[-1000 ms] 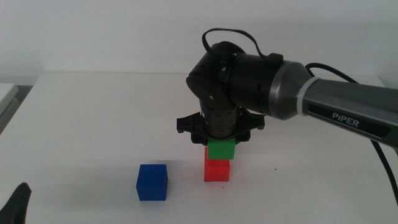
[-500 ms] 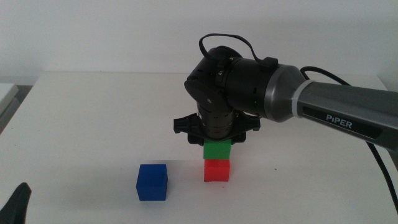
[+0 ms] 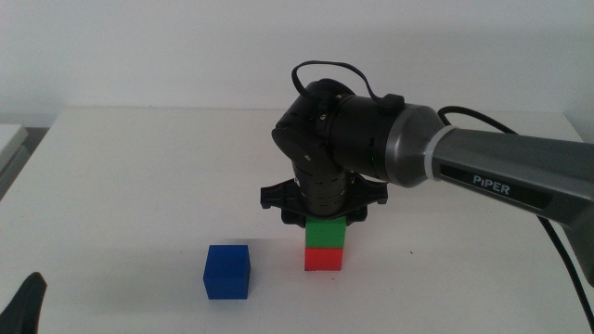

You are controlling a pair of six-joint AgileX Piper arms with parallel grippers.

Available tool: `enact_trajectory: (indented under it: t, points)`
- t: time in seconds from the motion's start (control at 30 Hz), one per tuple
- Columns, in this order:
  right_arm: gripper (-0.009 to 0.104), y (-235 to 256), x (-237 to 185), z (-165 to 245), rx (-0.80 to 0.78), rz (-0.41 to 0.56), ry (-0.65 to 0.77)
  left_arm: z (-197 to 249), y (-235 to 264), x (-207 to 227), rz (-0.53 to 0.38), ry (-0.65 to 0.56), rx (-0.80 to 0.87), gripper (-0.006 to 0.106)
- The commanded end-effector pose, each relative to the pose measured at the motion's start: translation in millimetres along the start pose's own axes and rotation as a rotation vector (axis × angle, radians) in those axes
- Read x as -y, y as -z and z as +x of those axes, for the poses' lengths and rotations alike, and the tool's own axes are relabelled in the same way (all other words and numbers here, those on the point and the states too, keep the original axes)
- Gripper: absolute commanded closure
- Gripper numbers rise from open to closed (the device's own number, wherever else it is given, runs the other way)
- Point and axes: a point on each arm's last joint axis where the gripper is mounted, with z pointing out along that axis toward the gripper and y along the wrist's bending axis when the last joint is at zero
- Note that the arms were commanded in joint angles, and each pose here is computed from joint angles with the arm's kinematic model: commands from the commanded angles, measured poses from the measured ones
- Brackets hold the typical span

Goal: Stack red cubes first, then green, then blue cubes in a specific spot.

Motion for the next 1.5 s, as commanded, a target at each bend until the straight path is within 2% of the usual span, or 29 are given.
enact_trajectory:
  t: [0.0,0.27,0.3,0.33,0.43,0.53,0.63,0.87,0.97,1.07,1.47]
  points:
    - [0.080,2.7,-0.6,-1.5,0.010,-0.008,0.002,-1.4,0.3,-0.1,-0.001,0.001,0.015,0.007]
    - [0.080,-5.6,-2.7,0.2,-0.001,0.004,0.009,-1.4,0.3,-0.1,-0.001,0.001,0.015,0.007]
    - [0.069,-5.6,-2.7,0.2,-0.001,0.004,0.009,-1.4,0.3,-0.1,-0.001,0.001,0.015,0.007]
    - [0.043,-5.6,-2.6,0.3,-0.002,0.005,0.009,-1.4,0.3,-0.1,-0.001,0.001,0.015,0.007]
    - [0.026,-5.6,-2.6,0.3,-0.002,0.005,0.013,-1.4,0.3,-0.1,-0.001,0.001,0.015,0.007]
    - [0.015,-5.6,-2.6,0.3,-0.002,0.005,0.016,-1.4,0.3,-0.1,-0.001,0.001,0.015,0.007]
    - [0.013,9.9,1.2,-2.5,0.017,-0.015,0.037,-1.4,0.3,-0.1,-0.001,0.001,0.015,0.007]
    - [0.013,110.7,51.8,-3.8,0.149,-0.040,0.064,-1.4,0.3,-0.1,-0.001,0.001,0.015,0.007]
    - [0.013,133.4,81.3,15.0,0.164,-0.046,0.131,-1.4,0.3,-0.1,-0.001,0.001,0.015,0.007]
    - [0.013,147.3,110.1,38.5,0.209,-0.092,0.170,-1.4,0.3,-0.1,-0.001,0.001,0.015,0.007]
    - [0.013,196.7,223.3,134.8,0.469,-0.362,0.398,-1.4,0.3,-0.1,-0.001,0.001,0.015,0.007]
